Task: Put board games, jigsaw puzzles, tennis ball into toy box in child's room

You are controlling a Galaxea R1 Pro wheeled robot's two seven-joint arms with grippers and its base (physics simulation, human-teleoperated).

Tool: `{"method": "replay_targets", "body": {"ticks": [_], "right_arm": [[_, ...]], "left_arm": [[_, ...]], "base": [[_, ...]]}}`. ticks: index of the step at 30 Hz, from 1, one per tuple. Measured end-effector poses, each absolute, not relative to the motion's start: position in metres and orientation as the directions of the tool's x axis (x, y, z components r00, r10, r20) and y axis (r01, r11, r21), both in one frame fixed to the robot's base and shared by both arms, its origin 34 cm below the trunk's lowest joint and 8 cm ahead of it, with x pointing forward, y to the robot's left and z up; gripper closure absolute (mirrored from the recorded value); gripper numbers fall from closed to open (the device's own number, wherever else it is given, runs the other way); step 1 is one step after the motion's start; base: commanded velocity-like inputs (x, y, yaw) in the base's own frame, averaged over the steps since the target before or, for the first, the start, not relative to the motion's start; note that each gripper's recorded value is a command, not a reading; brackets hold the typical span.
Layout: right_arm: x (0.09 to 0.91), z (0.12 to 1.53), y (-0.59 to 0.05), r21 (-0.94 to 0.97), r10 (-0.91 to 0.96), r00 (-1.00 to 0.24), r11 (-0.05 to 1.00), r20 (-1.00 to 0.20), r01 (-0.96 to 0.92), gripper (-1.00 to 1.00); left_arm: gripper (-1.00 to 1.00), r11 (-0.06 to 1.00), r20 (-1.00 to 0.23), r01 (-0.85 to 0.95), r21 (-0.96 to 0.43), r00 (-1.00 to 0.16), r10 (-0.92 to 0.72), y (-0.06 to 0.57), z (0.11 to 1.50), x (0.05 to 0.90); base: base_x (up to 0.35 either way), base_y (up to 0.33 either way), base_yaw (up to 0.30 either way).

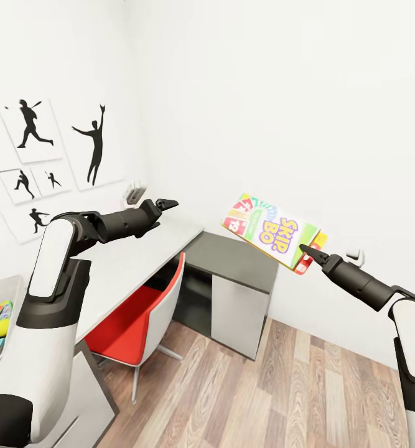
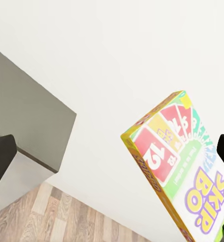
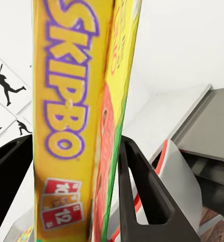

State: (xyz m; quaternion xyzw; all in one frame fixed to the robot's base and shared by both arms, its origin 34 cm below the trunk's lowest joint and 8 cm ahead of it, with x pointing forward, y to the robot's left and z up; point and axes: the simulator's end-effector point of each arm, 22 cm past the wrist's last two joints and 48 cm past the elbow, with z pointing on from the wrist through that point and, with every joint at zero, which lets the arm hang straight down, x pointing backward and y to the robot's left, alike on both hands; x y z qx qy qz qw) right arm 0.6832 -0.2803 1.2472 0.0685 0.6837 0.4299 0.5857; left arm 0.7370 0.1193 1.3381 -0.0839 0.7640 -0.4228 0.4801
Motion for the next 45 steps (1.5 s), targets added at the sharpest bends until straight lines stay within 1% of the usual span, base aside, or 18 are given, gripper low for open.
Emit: {"method": "replay_targets", "body": {"ticks": [12, 24, 34, 45], "right_arm": [[0.685, 1.245, -0.286, 0.669, 0.598, -0.301, 0.639, -0.742, -0.38, 1.0], [0.685, 1.245, -0.287, 0.666, 0.596, -0.299, 0.646, -0.745, -0.372, 1.0], [0.686, 1.246, -0.285, 0.664, 0.592, -0.301, 0.649, -0.748, -0.372, 1.0], [0.687, 1.246, -0.284, 0.664, 0.591, -0.304, 0.649, -0.748, -0.372, 1.0]], "left_arm": [[-1.0, 0.629, -0.666, 0.28, -0.725, -0.521, -0.534, 0.12, 1.341, 0.735], [-1.0, 0.632, -0.669, 0.28, -0.722, -0.516, -0.536, 0.122, 1.344, 0.734], [-1.0, 0.627, -0.658, 0.26, -0.734, -0.499, -0.564, 0.14, 1.346, 0.737], [-1.0, 0.625, -0.655, 0.255, -0.738, -0.496, -0.571, 0.144, 1.346, 0.737]], "base": [[0.0, 0.0, 0.196], [0.0, 0.0, 0.27], [0.0, 0.0, 0.282], [0.0, 0.0, 0.286]]}}
